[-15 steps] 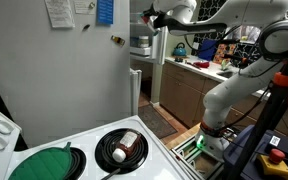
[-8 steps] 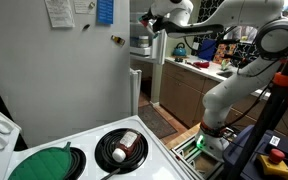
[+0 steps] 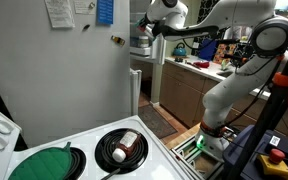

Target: Move the white and green pack to the bottom shelf on the fridge door.

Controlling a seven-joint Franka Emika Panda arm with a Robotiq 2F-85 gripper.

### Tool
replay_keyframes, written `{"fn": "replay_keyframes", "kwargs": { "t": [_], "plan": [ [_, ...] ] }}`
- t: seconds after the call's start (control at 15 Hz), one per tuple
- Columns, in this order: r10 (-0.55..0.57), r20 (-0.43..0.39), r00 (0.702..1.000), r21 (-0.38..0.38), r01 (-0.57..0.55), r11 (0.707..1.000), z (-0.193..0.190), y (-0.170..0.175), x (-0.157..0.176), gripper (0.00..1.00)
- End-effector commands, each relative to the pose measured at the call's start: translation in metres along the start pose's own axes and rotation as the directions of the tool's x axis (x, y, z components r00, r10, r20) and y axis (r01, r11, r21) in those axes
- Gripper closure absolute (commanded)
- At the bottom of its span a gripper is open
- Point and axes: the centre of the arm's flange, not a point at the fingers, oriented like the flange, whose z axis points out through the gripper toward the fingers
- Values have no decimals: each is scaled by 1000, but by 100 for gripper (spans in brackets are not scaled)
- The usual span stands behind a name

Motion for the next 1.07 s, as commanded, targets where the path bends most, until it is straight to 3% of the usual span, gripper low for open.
{"fn": "replay_keyframes", "kwargs": {
  "t": [0.0, 0.33, 1.0],
  "plan": [
    [-84, -23, 996, -15, 83, 996, 2, -2, 3, 100],
    [-153, -71, 986, -59, 149, 987, 11, -8, 5, 100],
    [-327, -145, 934, -105, 315, 943, 41, -16, -5, 100]
  ]
}}
